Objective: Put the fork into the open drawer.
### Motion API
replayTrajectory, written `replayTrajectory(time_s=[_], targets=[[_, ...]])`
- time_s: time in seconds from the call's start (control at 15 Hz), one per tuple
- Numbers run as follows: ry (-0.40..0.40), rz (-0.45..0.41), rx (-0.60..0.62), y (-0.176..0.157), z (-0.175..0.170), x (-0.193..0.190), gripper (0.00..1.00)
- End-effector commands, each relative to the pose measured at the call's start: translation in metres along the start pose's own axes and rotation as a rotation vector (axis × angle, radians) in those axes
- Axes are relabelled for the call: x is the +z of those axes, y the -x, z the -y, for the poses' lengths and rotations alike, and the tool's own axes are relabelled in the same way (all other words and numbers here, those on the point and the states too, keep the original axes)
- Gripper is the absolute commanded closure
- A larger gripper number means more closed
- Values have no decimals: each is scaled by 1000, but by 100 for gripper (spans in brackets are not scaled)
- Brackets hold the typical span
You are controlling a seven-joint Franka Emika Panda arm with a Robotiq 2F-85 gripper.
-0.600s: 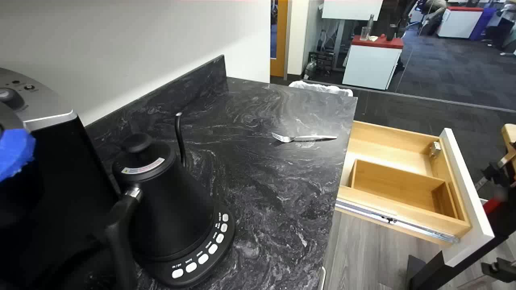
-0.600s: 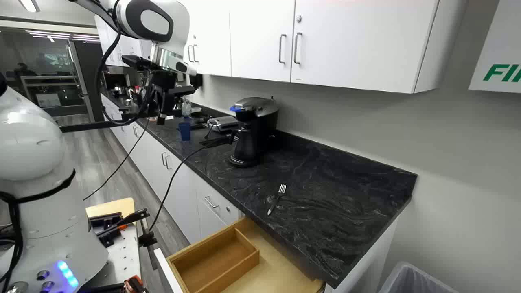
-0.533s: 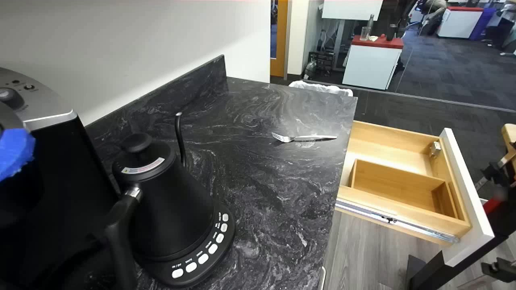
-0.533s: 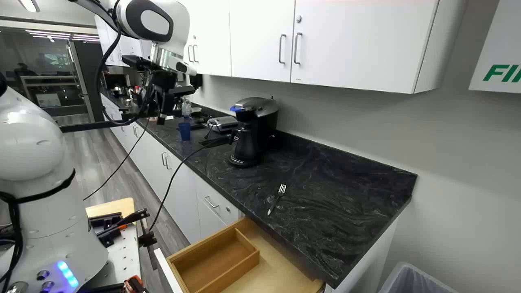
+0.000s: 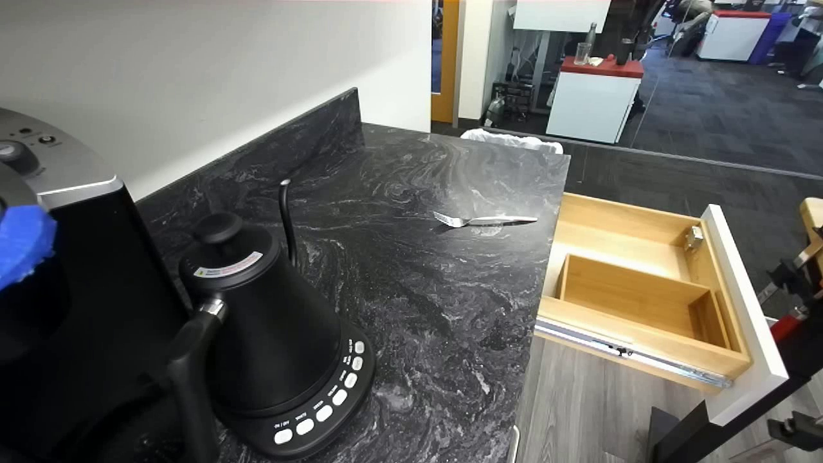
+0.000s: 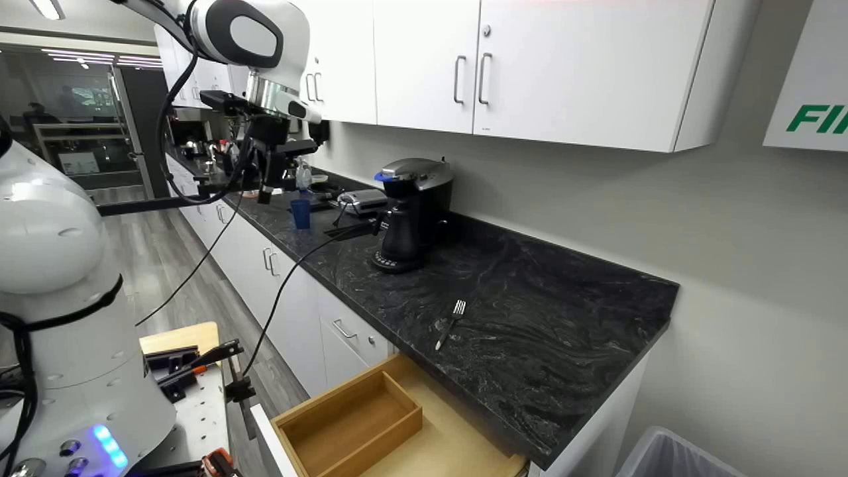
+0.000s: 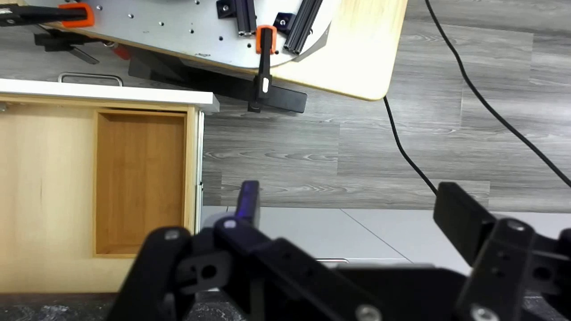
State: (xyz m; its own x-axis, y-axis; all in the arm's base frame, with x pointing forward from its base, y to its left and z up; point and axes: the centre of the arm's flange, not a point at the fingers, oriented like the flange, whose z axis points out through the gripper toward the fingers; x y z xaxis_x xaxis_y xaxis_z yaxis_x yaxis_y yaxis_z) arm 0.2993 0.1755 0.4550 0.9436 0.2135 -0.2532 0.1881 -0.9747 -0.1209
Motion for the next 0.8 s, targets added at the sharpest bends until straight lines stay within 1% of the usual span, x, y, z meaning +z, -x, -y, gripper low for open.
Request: replayTrajectory(time_s=[0.0,0.33,0.53,0.73], targets=[[34,-53,-11,-15,-17,6,0],[101,-175,-38,-53,-46,12,0],[125,-210,-70,-70,-65,10,0],[127,-202,-117,-87,-96,-2,0]])
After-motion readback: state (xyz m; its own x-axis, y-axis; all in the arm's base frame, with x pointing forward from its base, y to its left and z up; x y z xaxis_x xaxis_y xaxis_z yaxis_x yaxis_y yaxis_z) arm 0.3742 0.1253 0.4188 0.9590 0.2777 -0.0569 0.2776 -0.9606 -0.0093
